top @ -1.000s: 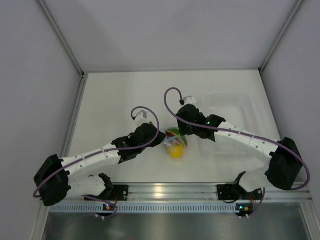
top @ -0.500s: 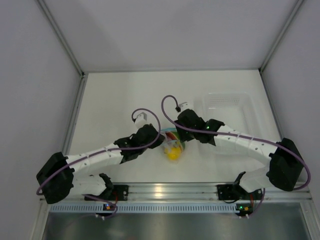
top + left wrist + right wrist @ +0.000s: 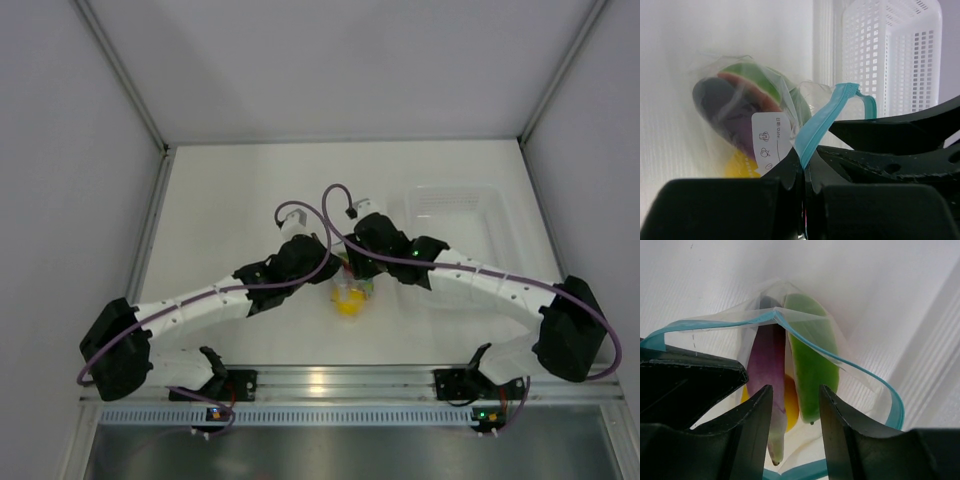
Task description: Open the zip-top bag and remove the fake food
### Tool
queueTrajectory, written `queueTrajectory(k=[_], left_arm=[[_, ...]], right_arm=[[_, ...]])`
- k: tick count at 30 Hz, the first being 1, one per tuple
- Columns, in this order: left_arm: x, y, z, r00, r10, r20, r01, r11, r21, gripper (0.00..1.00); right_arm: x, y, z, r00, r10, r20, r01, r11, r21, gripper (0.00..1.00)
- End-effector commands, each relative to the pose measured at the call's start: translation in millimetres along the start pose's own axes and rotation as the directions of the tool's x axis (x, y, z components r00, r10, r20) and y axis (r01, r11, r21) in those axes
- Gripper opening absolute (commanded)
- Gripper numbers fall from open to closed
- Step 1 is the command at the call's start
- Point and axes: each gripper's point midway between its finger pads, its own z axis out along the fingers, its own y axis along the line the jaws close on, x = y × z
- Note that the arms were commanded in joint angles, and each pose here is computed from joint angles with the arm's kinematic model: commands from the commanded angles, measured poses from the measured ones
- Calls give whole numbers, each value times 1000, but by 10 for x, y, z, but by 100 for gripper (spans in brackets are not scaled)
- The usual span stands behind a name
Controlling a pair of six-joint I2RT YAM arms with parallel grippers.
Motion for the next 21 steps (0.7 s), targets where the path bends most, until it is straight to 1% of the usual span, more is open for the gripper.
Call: queueTrajectory(k=[1,5,7,10,12,15,21], left_arm=[[-194,-242,-56,998,-31,53,27,997,72,0],[-148,-170,-28,999,-19,45,16,998,54,0],[-74,-65,4,999,-13,29,12,999,31,0],[0,45,40,1000,-22,15,22,1000,4,0],[48,124,44,1000,-23,6,23,1000,-11,0],[43,77,49,1000,-29,10,29,999,18,0],[23,-20,2,1000,-24,1,24,998,51,0]], right_arm=[[-91,80,124,999,19,34,-18,1000,-24,43],[-2,-57,276,1000,-5,9,4,998,62,43],[63,-35,333,1000,-11,-21,13,998,54,48],[163,-57,393,998,-7,-62,11,997,71,49],[120,-45,328,999,25,-31,-23,998,61,48],[-13,-6,175,997,66,38,-67,998,23,46],[-238,40,-134,986,120,114,-118,993,-24,43]])
